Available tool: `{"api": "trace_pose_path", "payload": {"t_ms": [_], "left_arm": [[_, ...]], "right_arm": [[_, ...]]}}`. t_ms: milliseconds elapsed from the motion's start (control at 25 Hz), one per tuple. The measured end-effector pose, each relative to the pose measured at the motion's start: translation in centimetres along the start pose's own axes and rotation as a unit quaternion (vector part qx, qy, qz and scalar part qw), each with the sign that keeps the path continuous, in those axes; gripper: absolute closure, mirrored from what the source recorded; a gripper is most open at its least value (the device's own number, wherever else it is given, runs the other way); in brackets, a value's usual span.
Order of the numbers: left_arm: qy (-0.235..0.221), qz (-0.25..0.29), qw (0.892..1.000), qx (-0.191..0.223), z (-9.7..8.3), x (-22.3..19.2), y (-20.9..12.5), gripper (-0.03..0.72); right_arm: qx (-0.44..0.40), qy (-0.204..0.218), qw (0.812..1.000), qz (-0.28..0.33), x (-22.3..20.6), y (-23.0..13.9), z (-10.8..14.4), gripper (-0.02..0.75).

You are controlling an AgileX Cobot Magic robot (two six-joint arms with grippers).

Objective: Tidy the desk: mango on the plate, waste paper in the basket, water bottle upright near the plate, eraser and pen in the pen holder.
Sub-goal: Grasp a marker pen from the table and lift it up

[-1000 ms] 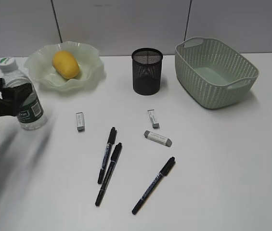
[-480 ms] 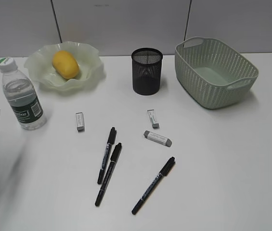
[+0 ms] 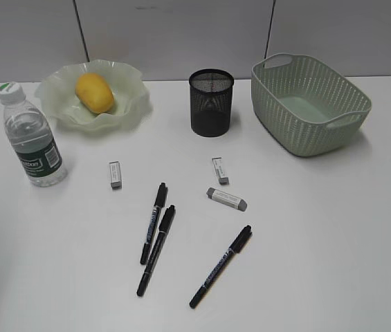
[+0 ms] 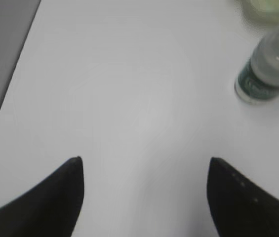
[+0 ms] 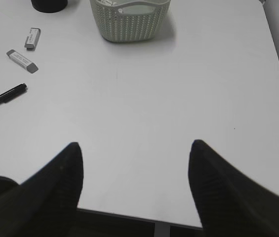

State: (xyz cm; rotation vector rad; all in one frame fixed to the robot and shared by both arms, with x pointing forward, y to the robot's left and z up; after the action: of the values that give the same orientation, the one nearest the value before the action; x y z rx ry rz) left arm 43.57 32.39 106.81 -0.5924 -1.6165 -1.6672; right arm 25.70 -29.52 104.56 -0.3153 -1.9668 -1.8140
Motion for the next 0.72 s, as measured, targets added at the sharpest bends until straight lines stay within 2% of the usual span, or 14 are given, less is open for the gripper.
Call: {"api": "trace_pose_path", "payload": {"t_ms": [120,240,480,720], "left_arm": [[-0.020,0.058,0.998,-0.015,0.0,2.7,-0.9,0.101],[-0.063,0.082,0.994,-0.028,-0.4,5.3,-2.6,0.102],[-0.094,-0.004,0.995,-0.032,-0.1,10.5,-5.1,0.102],[-0.104,-0.098,0.989,-0.024,0.5,14.4,-7.6,0.105]], "right_arm": [[0.000,0.000,1.000,0.000,0.0,0.0,0.0,0.208],[0.000,0.000,1.000,0.000,0.0,0.0,0.0,0.208],[0.000,0.000,1.000,0.000,0.0,0.0,0.0,0.208],[0.000,0.000,1.000,0.000,0.0,0.0,0.0,0.209]]}}
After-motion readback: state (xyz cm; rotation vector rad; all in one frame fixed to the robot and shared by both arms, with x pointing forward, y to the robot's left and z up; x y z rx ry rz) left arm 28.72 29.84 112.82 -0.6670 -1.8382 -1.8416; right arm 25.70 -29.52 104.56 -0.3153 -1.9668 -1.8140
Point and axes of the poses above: a point on each arm's last joint axis where the gripper is mounted, x pointing back along that axis away from the gripper, z along the wrist's bending axis when the last joint is at zero, y = z × x, the point moved 2 cm from there along -x, pointing out along that axis toward the gripper, and after that the axes turned 3 degrees about -x, right-handed, at the moved point
